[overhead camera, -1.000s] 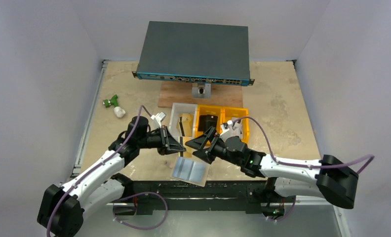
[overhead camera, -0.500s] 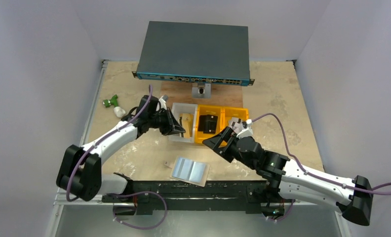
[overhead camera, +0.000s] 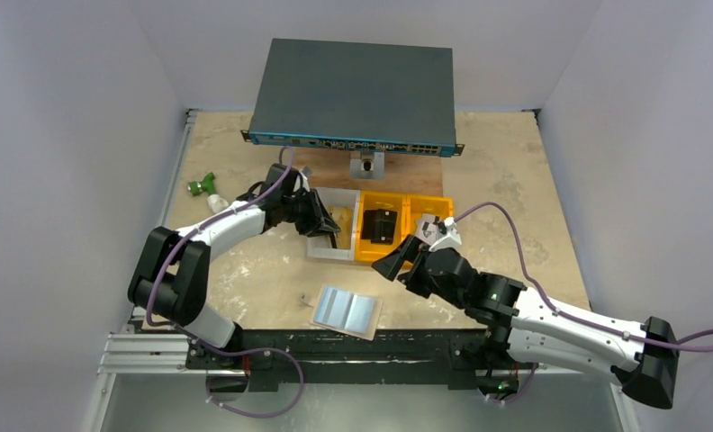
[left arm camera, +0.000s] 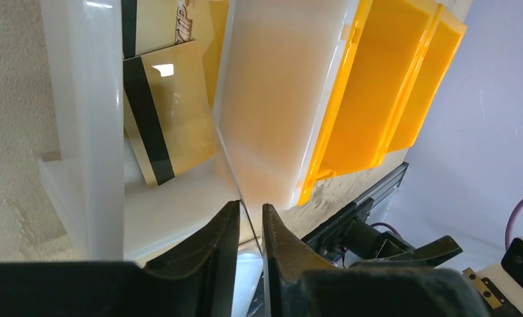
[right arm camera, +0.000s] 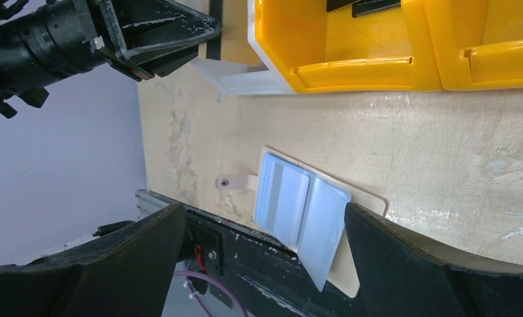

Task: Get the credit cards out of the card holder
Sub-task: Place the credit card in the storage box.

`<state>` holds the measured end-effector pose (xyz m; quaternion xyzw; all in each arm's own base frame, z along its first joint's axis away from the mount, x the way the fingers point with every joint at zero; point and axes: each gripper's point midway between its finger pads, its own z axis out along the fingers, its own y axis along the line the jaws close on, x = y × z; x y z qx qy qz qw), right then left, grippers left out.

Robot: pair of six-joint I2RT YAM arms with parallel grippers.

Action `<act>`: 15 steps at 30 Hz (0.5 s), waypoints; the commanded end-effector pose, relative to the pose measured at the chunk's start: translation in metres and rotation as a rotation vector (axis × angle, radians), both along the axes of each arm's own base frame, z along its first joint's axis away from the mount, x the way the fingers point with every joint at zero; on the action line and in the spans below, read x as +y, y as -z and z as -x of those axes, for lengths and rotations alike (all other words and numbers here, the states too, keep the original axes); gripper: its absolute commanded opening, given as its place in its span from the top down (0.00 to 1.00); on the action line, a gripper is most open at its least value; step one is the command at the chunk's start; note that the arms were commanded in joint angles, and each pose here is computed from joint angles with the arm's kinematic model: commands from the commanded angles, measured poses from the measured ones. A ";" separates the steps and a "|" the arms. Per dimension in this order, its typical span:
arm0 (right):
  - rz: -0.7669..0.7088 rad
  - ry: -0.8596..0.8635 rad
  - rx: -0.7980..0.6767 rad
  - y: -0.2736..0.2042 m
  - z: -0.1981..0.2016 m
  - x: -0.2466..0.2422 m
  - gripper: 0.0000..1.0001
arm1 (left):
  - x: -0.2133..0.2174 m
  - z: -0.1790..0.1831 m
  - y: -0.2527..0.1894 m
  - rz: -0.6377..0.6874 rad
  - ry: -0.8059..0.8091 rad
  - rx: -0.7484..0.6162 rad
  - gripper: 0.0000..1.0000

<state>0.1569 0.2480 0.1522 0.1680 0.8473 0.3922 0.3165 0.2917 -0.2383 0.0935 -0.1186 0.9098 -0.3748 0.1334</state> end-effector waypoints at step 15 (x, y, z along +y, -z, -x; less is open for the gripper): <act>0.044 -0.107 -0.034 -0.009 -0.005 0.032 0.11 | 0.018 0.011 -0.036 -0.046 -0.005 -0.095 0.71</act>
